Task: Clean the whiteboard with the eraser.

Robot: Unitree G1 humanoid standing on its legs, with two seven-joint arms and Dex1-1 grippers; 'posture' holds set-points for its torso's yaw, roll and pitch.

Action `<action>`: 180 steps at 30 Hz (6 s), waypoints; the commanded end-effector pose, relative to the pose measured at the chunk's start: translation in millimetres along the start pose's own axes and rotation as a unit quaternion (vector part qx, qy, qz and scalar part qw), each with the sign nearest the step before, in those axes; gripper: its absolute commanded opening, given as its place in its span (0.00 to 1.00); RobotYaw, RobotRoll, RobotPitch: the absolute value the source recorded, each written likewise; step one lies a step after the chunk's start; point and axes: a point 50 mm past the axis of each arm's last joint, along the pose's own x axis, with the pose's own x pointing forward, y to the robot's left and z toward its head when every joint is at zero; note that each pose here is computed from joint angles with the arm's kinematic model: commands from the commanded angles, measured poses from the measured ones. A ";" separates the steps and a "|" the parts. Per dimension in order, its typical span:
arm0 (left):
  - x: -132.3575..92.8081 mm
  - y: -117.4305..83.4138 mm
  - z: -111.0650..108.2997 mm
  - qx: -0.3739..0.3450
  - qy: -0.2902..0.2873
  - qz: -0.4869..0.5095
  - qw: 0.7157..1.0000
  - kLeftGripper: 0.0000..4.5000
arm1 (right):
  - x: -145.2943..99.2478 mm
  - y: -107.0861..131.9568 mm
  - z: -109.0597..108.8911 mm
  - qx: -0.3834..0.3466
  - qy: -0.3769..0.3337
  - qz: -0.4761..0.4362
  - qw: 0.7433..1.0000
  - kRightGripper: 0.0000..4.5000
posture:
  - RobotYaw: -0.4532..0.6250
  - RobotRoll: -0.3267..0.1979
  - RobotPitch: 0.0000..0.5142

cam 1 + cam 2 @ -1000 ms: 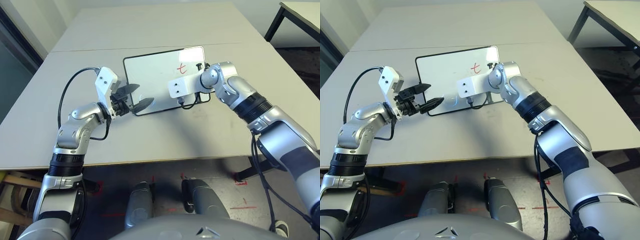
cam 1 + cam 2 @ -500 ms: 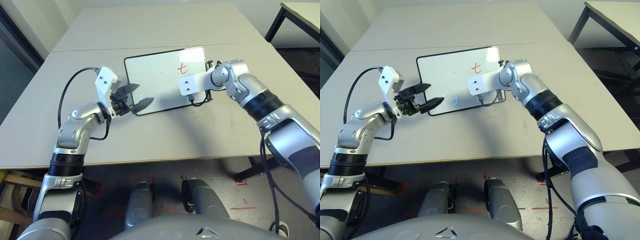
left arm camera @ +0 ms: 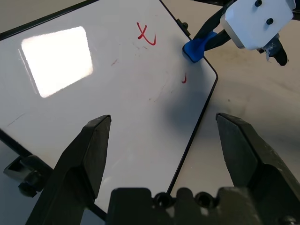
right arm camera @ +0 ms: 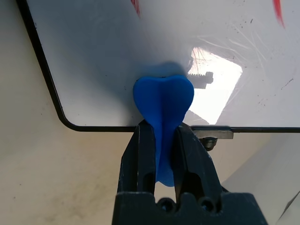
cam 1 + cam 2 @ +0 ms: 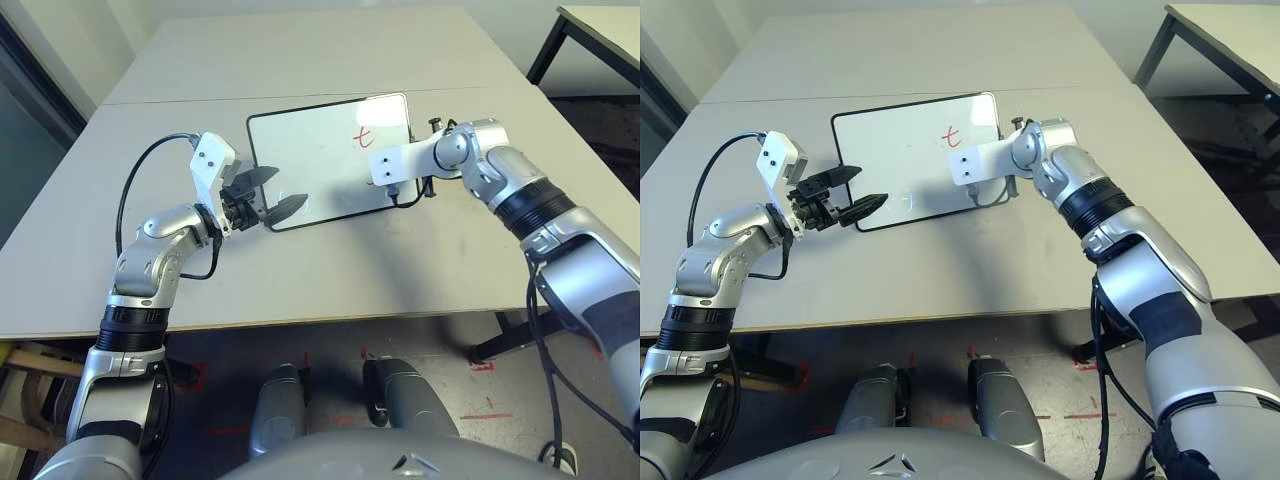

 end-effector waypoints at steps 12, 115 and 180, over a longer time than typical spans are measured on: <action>-2.0 0.9 -2.5 0.004 0.012 0.002 1.000 1.00 | 7.5 16.7 37.7 -0.023 -0.041 0.027 0.999 0.07 | 0.36 0.62 0.16; 1.1 13.2 5.3 0.054 0.006 0.052 0.997 1.00 | 0.7 -51.4 60.5 -0.069 -0.059 0.004 0.996 0.07 | 0.39 0.62 0.16; 5.6 5.7 -1.4 0.041 0.000 0.049 0.998 1.00 | -2.0 -62.0 56.5 -0.083 -0.011 -0.024 0.996 0.07 | 0.40 0.62 0.16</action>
